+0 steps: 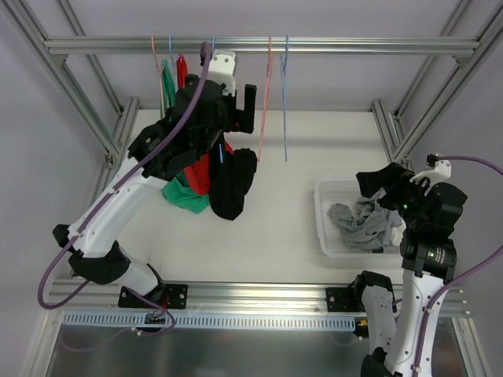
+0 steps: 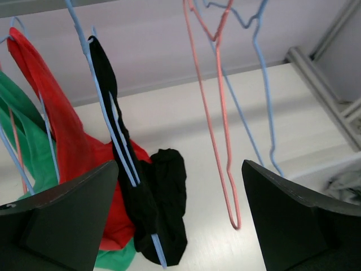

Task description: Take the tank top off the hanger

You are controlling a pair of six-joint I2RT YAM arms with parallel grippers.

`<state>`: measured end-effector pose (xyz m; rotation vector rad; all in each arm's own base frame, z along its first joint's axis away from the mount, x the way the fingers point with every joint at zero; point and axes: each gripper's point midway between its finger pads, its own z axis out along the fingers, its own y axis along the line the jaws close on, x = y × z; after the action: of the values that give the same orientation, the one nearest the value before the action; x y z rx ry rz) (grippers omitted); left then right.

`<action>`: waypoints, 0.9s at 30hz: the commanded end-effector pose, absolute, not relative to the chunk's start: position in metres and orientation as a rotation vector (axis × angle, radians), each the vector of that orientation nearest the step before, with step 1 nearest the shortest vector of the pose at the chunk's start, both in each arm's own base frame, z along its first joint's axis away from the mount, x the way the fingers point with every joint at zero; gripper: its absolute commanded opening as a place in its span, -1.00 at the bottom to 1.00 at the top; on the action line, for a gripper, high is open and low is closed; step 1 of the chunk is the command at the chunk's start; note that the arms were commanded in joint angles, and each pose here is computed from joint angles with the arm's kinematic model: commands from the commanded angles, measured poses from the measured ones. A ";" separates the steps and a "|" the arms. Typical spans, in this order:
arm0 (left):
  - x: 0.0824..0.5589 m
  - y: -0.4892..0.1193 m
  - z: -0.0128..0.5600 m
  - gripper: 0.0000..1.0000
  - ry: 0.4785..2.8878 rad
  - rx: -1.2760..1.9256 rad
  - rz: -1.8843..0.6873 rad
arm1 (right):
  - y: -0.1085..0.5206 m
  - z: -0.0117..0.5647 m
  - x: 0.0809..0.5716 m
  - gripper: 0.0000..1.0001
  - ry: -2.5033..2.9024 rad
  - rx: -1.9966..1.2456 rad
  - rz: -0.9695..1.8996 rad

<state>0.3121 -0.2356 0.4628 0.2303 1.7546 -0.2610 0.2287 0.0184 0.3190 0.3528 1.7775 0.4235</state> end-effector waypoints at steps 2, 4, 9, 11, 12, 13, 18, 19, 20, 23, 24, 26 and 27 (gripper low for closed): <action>0.345 -0.200 0.472 0.81 1.734 0.099 -0.095 | 0.066 0.303 0.221 0.94 1.861 0.210 0.732; 0.355 -0.198 0.462 0.76 1.757 0.073 -0.078 | 0.068 0.305 0.216 0.94 1.844 0.194 0.733; 0.378 -0.187 0.440 0.69 1.807 0.009 -0.065 | 0.075 0.308 0.211 0.94 1.838 0.166 0.768; 0.385 -0.187 0.431 0.61 1.831 0.006 -0.085 | 0.076 0.309 0.211 0.94 1.834 0.160 0.780; 0.396 -0.185 0.422 0.55 1.857 -0.003 -0.105 | 0.077 0.310 0.210 0.94 1.833 0.157 0.787; 0.400 -0.185 0.420 0.47 1.864 -0.004 -0.119 | 0.078 0.311 0.209 0.94 1.825 0.153 0.790; 0.416 -0.193 0.402 -0.01 1.911 0.003 -0.167 | 0.081 0.317 0.205 0.94 1.805 0.134 0.795; 0.417 -0.194 0.402 -0.06 1.916 0.006 -0.180 | 0.081 0.318 0.205 0.94 1.804 0.133 0.795; 0.418 -0.195 0.401 -0.14 1.915 0.007 -0.182 | 0.081 0.318 0.205 0.94 1.801 0.132 0.796; 0.421 -0.196 0.404 -0.62 1.909 0.009 -0.187 | 0.082 0.320 0.204 0.94 1.799 0.129 0.804; 0.421 -0.196 0.407 -0.90 1.903 0.004 -0.188 | 0.083 0.321 0.203 0.94 1.796 0.126 0.804; 0.418 -0.193 0.414 -1.00 1.888 -0.006 -0.194 | 0.083 0.320 0.203 0.93 1.797 0.128 0.806; 0.413 -0.191 0.421 -1.00 1.873 -0.015 -0.202 | 0.083 0.321 0.202 0.93 1.795 0.125 0.806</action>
<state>0.4241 -0.1947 0.3709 0.0243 1.9850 -0.1157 0.2056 0.0773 0.3022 0.1778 1.8535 0.7847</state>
